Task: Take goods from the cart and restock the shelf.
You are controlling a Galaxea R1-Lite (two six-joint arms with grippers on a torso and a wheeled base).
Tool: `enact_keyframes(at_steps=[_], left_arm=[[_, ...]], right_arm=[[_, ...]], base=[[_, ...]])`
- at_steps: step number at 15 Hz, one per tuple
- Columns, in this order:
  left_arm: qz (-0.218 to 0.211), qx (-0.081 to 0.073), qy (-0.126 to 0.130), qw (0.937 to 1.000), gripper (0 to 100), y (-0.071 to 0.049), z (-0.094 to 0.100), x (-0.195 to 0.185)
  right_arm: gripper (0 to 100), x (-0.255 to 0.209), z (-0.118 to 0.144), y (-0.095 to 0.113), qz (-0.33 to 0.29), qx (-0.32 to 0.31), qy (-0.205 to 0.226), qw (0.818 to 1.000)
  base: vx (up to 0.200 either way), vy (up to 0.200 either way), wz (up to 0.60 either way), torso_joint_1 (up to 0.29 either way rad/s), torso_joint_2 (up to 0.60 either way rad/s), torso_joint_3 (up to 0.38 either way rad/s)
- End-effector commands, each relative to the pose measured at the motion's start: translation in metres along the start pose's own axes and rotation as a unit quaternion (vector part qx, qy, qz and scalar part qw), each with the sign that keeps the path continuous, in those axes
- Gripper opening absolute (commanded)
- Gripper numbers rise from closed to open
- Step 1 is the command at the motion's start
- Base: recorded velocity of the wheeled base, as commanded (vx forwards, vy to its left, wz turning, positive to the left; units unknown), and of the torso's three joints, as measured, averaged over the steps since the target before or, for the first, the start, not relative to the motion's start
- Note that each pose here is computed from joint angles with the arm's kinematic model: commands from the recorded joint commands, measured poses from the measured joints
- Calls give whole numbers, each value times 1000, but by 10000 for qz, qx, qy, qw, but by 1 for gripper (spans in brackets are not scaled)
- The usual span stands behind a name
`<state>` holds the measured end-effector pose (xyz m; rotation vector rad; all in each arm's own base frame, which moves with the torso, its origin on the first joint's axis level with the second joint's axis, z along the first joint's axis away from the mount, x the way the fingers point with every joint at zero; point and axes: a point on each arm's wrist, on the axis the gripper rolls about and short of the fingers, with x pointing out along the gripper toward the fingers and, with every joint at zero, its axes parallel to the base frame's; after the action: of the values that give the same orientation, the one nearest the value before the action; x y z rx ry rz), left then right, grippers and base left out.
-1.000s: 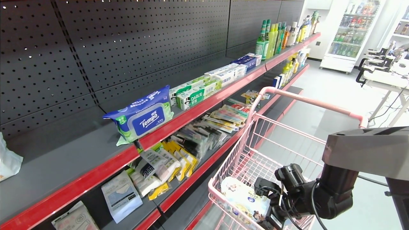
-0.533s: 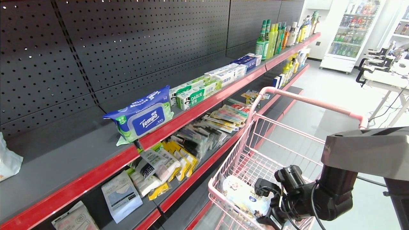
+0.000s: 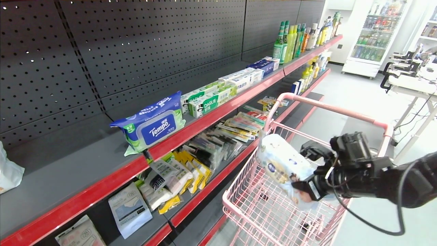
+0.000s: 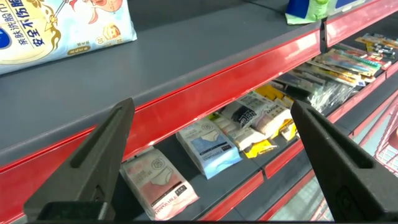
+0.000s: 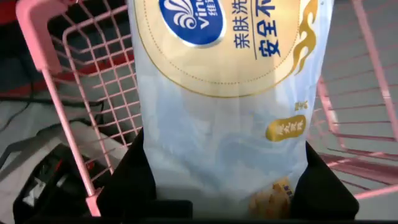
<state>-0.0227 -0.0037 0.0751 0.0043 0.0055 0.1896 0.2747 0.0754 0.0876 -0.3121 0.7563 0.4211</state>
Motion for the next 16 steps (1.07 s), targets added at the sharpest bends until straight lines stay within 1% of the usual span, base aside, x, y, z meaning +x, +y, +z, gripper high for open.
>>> enact_keyframes(at_steps=[1, 2, 3, 4, 5, 6, 8, 9, 11, 14, 16], left_arm=[[3, 0, 5, 10000, 100, 0, 0, 0], [11, 0, 5, 10000, 100, 0, 0, 0], [3, 0, 5, 10000, 100, 0, 0, 0], [3, 0, 5, 10000, 100, 0, 0, 0], [11, 0, 5, 10000, 100, 0, 0, 0], [11, 0, 5, 10000, 100, 0, 0, 0], [3, 0, 5, 10000, 100, 0, 0, 0], [3, 0, 5, 10000, 100, 0, 0, 0], [3, 0, 5, 10000, 100, 0, 0, 0], [11, 0, 5, 10000, 100, 0, 0, 0], [3, 0, 5, 10000, 100, 0, 0, 0]], right_arm=[[0, -107, 37, -22, -990, 341, -1219, 9870], [0, -137, 33, -28, -1397, 507, -1472, 9779], [0, -155, 26, -33, -1670, 635, -1566, 9714], [0, -186, 11, -35, -1979, 832, -1590, 9637], [0, -229, -10, -24, -2249, 989, -1724, 9539], [0, -245, -22, -15, -2343, 1033, -1752, 9507], [0, -260, -39, -3, -2468, 1073, -1800, 9461], [0, -267, -46, 4, -2553, 1056, -1917, 9418], [0, -275, -68, 20, -2651, 1042, -2029, 9368], [0, -278, -78, 27, -2564, 1009, -2114, 9378], [0, -276, -83, 29, -2535, 1007, -2093, 9390]], base=[[0, 0, 0, 0, 0, 0], [0, 0, 0, 0, 0, 0], [0, 0, 0, 0, 0, 0], [0, 0, 0, 0, 0, 0], [0, 0, 0, 0, 0, 0], [0, 0, 0, 0, 0, 0], [0, 0, 0, 0, 0, 0], [0, 0, 0, 0, 0, 0], [0, 0, 0, 0, 0, 0], [0, 0, 0, 0, 0, 0], [0, 0, 0, 117, -283, -168]])
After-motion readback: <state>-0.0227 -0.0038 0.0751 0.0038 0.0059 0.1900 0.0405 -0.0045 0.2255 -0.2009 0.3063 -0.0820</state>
